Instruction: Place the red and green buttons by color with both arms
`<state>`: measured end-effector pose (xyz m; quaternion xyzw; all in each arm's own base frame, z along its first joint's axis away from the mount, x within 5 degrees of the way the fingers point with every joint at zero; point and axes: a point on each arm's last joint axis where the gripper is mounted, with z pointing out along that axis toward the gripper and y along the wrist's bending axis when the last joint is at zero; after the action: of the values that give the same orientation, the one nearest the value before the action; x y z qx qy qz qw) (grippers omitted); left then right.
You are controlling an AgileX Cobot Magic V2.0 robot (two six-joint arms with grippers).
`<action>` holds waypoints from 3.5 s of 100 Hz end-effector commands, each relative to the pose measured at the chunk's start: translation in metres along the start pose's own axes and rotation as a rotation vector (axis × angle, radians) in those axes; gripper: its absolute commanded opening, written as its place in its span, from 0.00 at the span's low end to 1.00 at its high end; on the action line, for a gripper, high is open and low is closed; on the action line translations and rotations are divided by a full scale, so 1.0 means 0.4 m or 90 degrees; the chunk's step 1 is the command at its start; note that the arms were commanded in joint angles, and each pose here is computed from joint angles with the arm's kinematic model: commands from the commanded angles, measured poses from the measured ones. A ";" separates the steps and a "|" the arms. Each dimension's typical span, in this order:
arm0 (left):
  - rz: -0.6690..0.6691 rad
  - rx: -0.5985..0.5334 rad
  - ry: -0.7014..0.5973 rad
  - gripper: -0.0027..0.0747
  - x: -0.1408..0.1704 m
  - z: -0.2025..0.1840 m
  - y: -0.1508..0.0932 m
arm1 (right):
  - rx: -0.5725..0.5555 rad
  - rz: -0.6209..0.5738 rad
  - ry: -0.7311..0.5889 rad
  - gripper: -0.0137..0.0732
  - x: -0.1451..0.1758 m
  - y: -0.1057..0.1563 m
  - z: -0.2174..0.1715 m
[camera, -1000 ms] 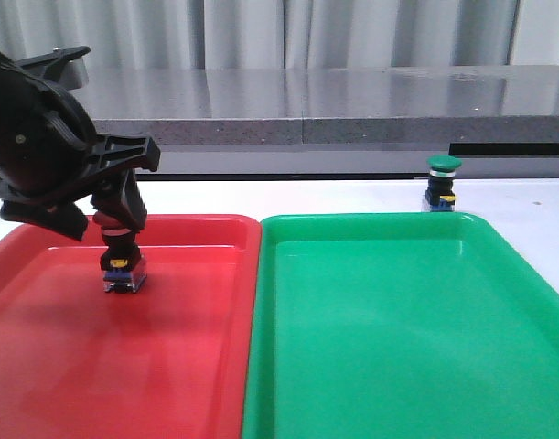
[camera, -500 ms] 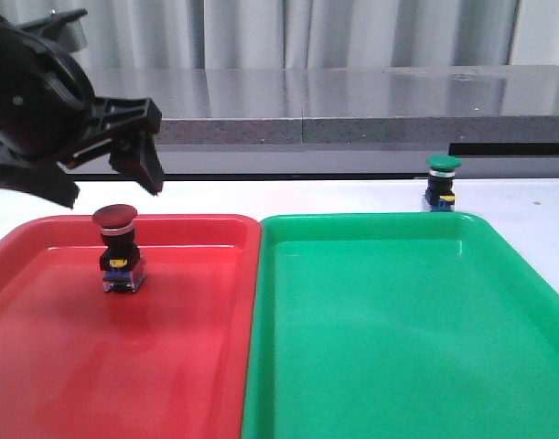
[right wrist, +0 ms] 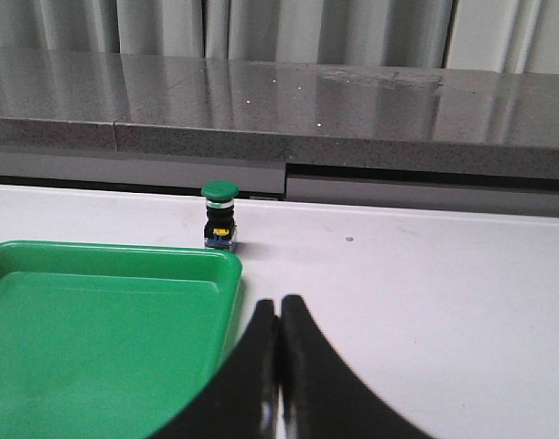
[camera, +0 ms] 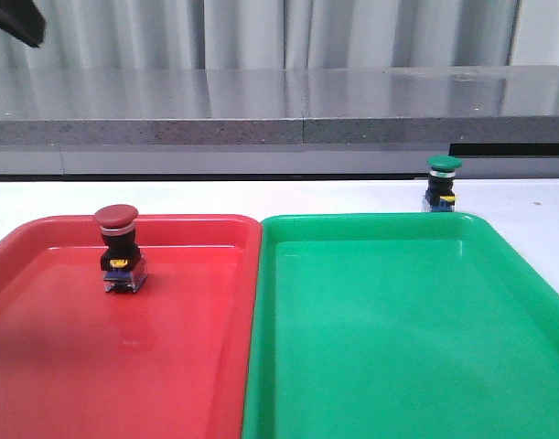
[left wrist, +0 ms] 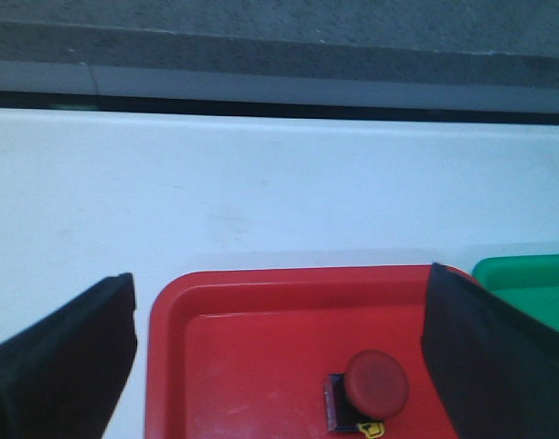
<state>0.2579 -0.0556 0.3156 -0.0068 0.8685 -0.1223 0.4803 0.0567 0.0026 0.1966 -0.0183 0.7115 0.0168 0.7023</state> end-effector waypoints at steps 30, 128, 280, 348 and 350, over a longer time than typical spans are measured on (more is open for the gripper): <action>0.007 0.018 -0.181 0.81 0.132 -0.263 0.035 | 0.001 -0.006 -0.075 0.08 -0.035 0.000 -0.007; 0.037 0.040 -0.321 0.01 0.273 -0.403 0.060 | 0.001 -0.006 -0.075 0.08 -0.035 0.000 -0.007; 0.097 -0.071 -0.426 0.01 0.481 -0.316 0.136 | 0.001 -0.006 -0.075 0.08 -0.035 0.000 -0.007; 0.096 -0.073 -0.417 0.01 0.484 -0.314 0.137 | 0.001 -0.006 -0.075 0.08 -0.035 0.000 -0.007; 0.096 -0.073 -0.417 0.01 0.484 -0.314 0.137 | 0.001 -0.006 -0.075 0.08 -0.035 0.000 -0.007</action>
<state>0.0560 -0.0011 0.2062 -0.0098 0.7024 -0.0258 0.7112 0.0567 0.0026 0.1966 -0.0183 0.7115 0.0168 0.7023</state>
